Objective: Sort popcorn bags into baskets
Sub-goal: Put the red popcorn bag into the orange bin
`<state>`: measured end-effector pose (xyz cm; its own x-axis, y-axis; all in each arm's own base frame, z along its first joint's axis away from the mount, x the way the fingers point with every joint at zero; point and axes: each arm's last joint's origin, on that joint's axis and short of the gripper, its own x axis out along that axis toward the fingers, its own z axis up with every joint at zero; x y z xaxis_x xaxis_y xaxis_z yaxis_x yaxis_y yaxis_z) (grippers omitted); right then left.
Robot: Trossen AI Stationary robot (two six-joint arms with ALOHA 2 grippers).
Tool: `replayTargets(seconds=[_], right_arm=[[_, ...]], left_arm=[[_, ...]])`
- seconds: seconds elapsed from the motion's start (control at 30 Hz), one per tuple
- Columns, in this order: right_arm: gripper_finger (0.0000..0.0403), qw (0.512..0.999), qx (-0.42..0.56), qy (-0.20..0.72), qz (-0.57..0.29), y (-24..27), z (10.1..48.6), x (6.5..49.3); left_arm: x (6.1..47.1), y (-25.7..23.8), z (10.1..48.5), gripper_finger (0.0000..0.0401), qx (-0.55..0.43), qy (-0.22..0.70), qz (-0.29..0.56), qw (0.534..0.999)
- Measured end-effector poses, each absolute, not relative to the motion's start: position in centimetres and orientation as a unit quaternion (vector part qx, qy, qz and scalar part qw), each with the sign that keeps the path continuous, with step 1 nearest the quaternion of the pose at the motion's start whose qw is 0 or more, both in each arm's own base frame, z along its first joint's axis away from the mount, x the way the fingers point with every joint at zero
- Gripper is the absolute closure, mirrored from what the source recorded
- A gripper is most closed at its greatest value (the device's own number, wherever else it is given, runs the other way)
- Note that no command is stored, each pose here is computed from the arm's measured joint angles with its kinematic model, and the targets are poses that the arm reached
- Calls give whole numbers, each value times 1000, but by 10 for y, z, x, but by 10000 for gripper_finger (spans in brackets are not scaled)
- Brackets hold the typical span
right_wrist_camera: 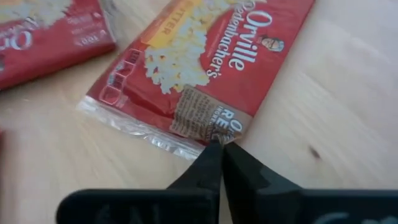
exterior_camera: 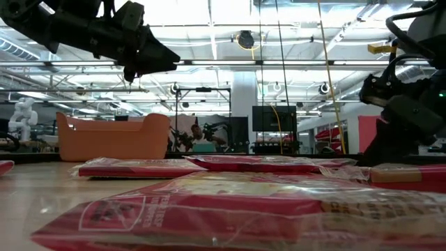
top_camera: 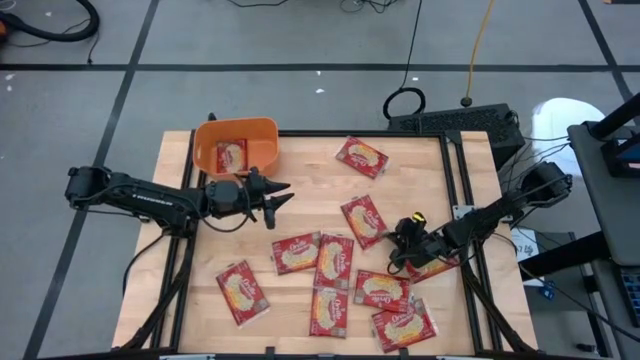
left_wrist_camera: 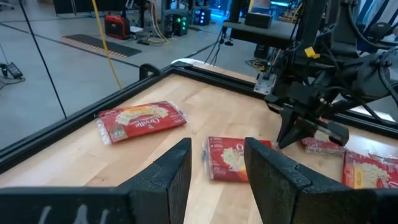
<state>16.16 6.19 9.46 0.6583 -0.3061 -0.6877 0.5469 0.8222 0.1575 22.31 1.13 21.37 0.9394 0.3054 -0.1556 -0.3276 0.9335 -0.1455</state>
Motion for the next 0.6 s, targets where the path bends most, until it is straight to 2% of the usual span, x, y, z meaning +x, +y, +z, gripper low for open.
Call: replayTargets(seconds=[0.37,0.6], right_arm=[[402,945,132,217,-204,60,118,186],[403,961,99,171,-196,55,129,195]], left_arm=[[223,11,213,249,-88,68,162,981],[226,11,208,249,-87,78,163,980]])
